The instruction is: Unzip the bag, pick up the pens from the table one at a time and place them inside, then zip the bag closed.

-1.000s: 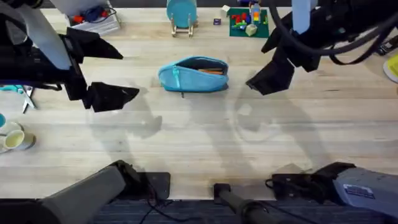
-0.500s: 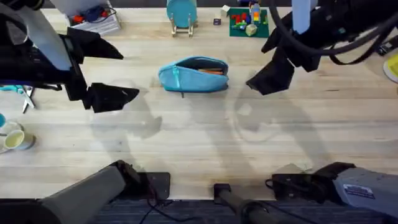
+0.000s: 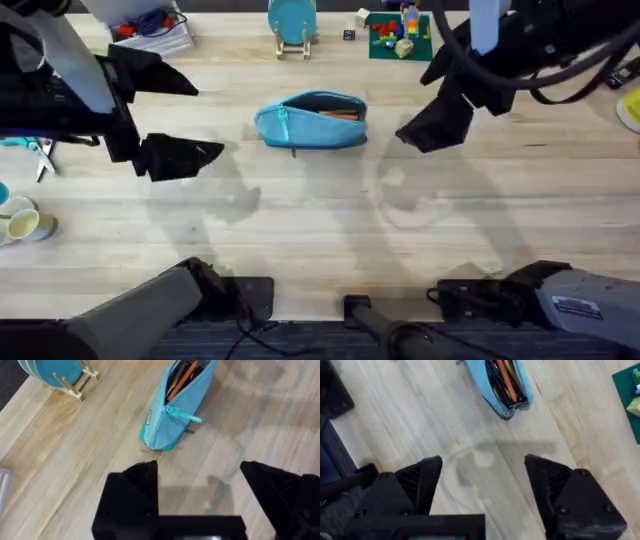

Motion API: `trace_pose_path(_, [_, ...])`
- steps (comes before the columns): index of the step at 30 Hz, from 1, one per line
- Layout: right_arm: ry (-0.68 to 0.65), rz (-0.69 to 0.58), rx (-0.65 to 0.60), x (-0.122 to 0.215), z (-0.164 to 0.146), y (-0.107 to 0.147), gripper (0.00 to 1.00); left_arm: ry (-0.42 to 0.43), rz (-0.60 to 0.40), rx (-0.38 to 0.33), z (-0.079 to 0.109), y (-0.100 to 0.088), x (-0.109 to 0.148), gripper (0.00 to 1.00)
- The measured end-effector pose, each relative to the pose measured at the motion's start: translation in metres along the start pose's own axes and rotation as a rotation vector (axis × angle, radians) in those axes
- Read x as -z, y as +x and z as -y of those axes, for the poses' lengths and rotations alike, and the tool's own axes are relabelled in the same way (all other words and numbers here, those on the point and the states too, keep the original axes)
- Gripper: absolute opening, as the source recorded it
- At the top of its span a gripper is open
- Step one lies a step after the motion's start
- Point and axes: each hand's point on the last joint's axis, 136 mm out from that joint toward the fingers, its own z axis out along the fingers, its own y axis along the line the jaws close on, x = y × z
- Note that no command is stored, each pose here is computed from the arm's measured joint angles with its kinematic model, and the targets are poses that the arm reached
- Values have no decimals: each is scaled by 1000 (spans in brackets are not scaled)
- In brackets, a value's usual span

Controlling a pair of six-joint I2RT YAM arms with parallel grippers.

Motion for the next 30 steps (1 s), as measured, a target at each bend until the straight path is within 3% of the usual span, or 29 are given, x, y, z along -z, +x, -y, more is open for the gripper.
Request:
trace_pose_path(5, [-18,4,-4,0,-3,0,997,0,0,0,0,0,0,995])
trace_pose_path(11, [-138,-18,-88,2,-28,8,997,0,0,0,0,0,0,995])
trace_pose_path(17, [-246,58,-134,6,-45,-7,996,0,0,0,0,0,0,995])
trace_pose_path(30, [-259,171,-445,8,-34,-44,997,-1,0,-1,0,0,0,995])
